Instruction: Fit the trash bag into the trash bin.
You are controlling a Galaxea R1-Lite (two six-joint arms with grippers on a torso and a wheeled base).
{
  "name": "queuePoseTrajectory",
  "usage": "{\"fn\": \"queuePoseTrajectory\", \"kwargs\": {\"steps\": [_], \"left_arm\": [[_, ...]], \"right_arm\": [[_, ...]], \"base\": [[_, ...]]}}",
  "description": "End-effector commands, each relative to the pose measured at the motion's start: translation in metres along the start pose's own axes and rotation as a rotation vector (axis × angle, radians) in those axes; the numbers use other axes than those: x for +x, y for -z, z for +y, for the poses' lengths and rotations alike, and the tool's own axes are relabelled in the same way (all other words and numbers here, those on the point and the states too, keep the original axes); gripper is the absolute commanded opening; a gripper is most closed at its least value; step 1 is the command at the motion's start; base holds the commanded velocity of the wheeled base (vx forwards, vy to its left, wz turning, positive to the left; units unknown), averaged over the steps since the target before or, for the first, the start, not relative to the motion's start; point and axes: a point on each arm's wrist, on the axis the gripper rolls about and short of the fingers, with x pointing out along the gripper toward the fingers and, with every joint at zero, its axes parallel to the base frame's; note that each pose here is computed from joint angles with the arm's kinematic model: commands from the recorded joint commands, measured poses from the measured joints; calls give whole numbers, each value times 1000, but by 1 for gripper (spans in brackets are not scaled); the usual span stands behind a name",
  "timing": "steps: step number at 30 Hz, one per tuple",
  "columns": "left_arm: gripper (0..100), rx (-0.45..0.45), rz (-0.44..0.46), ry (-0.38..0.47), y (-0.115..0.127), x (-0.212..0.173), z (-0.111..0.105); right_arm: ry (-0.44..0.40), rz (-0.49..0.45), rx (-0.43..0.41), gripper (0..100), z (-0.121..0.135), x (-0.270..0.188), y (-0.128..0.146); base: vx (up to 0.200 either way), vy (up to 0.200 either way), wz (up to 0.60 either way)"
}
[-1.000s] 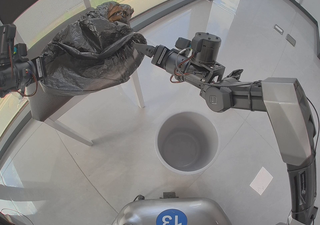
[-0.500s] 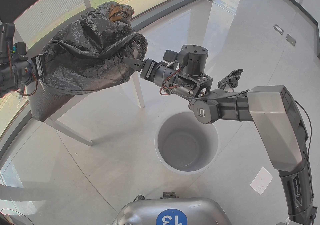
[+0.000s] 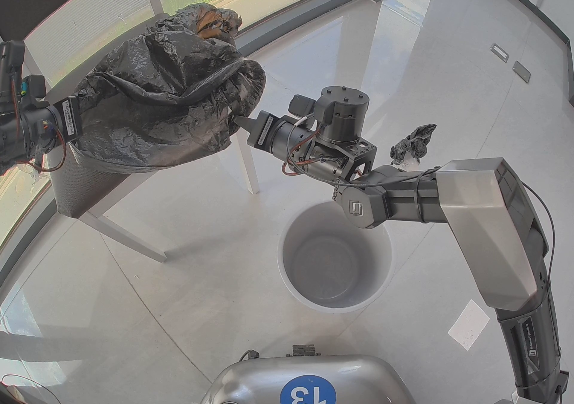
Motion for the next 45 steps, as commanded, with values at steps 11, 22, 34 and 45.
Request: {"fn": "queuePoseTrajectory", "kwargs": {"steps": [11,22,34,45], "left_arm": [[0,-5,-4,1,1,-3,1],[0,-3,-3,15,5,-3,1],[0,2,-1,14,5,-1,1],[0,-2,-36,18,1,-3,1]], "right_arm": [[-4,-10,-24,0,22,-10,-29],[-14,-25,-30,100,18,-8,-25],[61,73,34,100,-29,5,31],[75,70,53,100,-43,5,38]], "base": [[0,0,0],[0,0,0],[0,0,0],[0,0,0]]}}
